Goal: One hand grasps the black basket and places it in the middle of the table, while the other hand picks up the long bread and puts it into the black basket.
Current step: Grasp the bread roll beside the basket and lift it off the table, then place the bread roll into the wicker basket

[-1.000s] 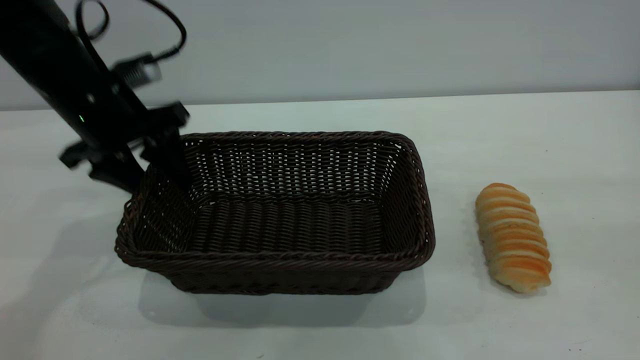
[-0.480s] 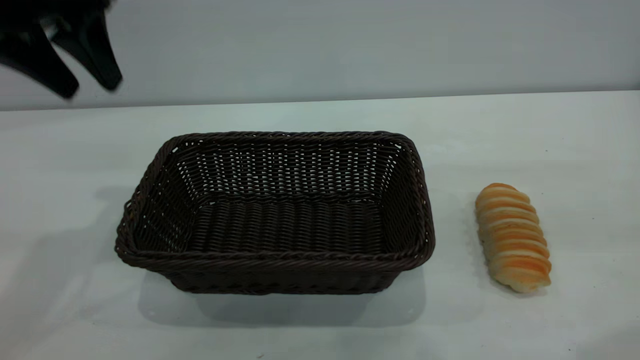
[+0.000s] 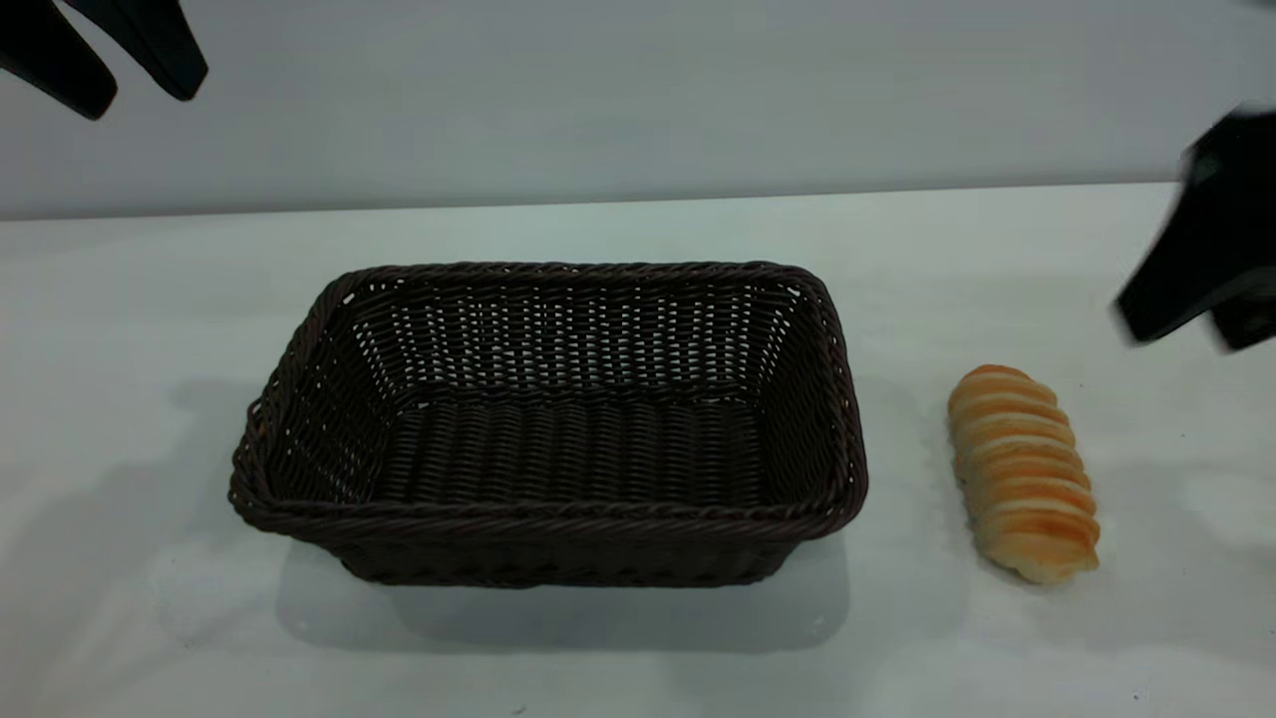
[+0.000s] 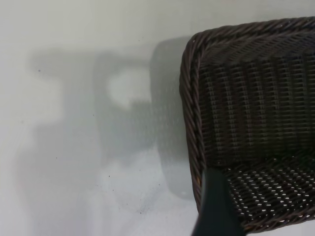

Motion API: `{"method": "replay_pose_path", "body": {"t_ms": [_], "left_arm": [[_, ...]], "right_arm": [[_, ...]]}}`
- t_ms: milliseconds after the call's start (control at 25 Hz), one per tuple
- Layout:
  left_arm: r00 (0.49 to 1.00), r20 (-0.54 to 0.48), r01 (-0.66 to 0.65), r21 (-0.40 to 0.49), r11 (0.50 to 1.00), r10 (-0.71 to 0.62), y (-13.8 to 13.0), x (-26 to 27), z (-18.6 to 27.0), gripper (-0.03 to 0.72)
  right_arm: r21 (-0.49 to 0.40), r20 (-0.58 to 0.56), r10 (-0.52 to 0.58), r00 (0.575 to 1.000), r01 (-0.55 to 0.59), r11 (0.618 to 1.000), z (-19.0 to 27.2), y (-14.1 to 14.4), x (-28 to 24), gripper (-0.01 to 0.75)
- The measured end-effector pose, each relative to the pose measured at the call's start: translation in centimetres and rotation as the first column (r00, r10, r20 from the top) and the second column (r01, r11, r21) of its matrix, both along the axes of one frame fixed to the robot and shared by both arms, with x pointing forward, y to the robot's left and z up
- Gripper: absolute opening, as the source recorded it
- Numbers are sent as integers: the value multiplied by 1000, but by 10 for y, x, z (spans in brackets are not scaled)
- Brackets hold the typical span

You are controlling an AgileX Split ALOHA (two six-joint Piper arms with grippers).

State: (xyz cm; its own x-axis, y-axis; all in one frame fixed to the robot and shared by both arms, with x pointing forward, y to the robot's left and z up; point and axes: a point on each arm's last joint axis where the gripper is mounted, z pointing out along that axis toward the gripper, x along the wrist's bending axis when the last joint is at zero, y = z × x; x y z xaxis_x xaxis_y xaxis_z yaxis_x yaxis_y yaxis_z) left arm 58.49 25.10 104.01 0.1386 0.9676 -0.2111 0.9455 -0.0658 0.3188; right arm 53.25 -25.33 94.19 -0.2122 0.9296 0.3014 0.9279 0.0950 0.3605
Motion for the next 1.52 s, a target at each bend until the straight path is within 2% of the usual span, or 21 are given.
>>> {"method": "replay_pose_path", "body": {"t_ms": [280, 520, 760, 880, 1000, 1080, 1280, 1400, 1520], "left_arm": [[1000, -22, 6, 0, 1000, -6, 0, -2, -1, 558], [999, -31, 8, 0, 1000, -8, 0, -3, -1, 558], [999, -32, 8, 0, 1000, -8, 0, -3, -1, 558], [999, -32, 8, 0, 1000, -8, 0, -3, -1, 558], [999, -33, 9, 0, 1000, -9, 0, -3, -1, 558], [999, -33, 9, 0, 1000, -9, 0, -3, -1, 558], [999, -34, 8, 0, 1000, -8, 0, -3, -1, 558], [999, -34, 8, 0, 1000, -8, 0, -3, -1, 558], [999, -34, 8, 0, 1000, -8, 0, -3, -1, 558]], "right_arm": [[-69, -99, 9, 995, -16, 997, -57, 13, 34, 531], [-71, -149, -25, 988, 15, 997, -93, 14, 54, 501], [-72, -192, -57, 980, 43, 996, -118, 14, 57, 422], [-73, -193, -59, 979, 46, 996, -120, 14, 57, 310], [-73, -177, -54, 983, 42, 996, -113, 14, 58, 124], [-66, -146, -46, 988, 36, 997, -99, 15, 61, 57], [3, -46, 25, 999, -24, 1000, -35, 29, 78, 35], [36, 5, 133, 991, -133, 990, -1, 62, 81, 35], [53, 61, 254, 965, -258, 965, 17, 111, 77, 35]]}}
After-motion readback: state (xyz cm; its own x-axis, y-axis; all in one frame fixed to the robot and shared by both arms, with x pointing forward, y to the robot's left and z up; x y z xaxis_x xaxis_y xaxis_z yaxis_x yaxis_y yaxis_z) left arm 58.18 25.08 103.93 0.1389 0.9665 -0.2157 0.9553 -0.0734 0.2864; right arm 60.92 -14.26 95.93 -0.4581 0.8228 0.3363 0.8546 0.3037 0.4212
